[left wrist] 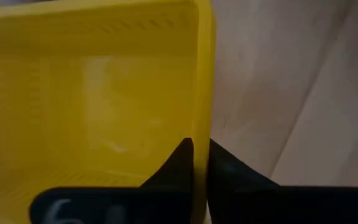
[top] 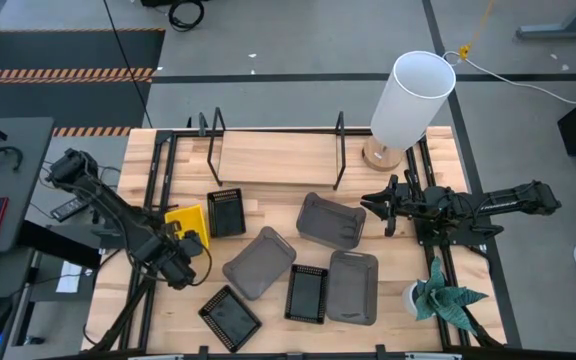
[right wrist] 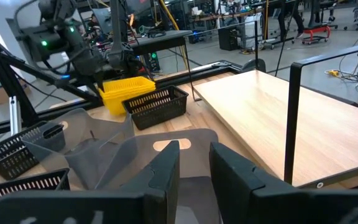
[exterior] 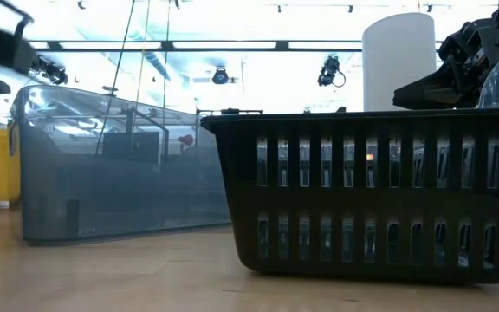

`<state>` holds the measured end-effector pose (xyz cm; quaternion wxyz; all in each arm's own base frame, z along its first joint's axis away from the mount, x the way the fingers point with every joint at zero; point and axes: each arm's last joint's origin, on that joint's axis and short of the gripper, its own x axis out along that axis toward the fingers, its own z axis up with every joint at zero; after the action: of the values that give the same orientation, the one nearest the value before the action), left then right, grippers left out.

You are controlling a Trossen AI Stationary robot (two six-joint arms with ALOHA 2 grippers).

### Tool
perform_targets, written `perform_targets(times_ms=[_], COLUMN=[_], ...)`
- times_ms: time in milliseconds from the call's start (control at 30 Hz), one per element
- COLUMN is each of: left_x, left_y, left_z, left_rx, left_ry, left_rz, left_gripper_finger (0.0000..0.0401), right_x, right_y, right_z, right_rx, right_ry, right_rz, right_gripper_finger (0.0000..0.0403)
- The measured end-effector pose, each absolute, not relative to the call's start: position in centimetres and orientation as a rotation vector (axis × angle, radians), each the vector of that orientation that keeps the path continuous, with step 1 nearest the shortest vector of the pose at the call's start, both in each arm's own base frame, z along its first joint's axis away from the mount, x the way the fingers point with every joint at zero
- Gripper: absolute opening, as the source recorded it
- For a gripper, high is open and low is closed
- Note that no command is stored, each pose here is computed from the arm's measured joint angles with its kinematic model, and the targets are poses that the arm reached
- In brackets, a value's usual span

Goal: Stack baskets on shelf by color
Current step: Put the stack of yellow bins on the shelf

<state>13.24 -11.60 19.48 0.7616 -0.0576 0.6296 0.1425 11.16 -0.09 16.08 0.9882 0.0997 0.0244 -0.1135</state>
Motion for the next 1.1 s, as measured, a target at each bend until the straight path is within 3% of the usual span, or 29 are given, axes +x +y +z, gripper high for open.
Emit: perform_targets(times_ms=[467, 1100], left_x=[14.6, 21.3], left_y=[-11.6, -4.1], left_z=[25.8, 26.8], left_rx=[0.010, 0.215], left_ry=[1.203, 1.095], left_rz=[0.351, 0.261], left_gripper_finger=[0.0020, 0.0020], right_x=[11.2, 11.2], right_y=[-0.1, -0.1], right_z=[16.1, 16.1], right_rx=[0.200, 0.200], right_ry=[0.049, 0.049], right_rz=[-0.228, -0.228], right_gripper_finger=[0.0093, 0.0093])
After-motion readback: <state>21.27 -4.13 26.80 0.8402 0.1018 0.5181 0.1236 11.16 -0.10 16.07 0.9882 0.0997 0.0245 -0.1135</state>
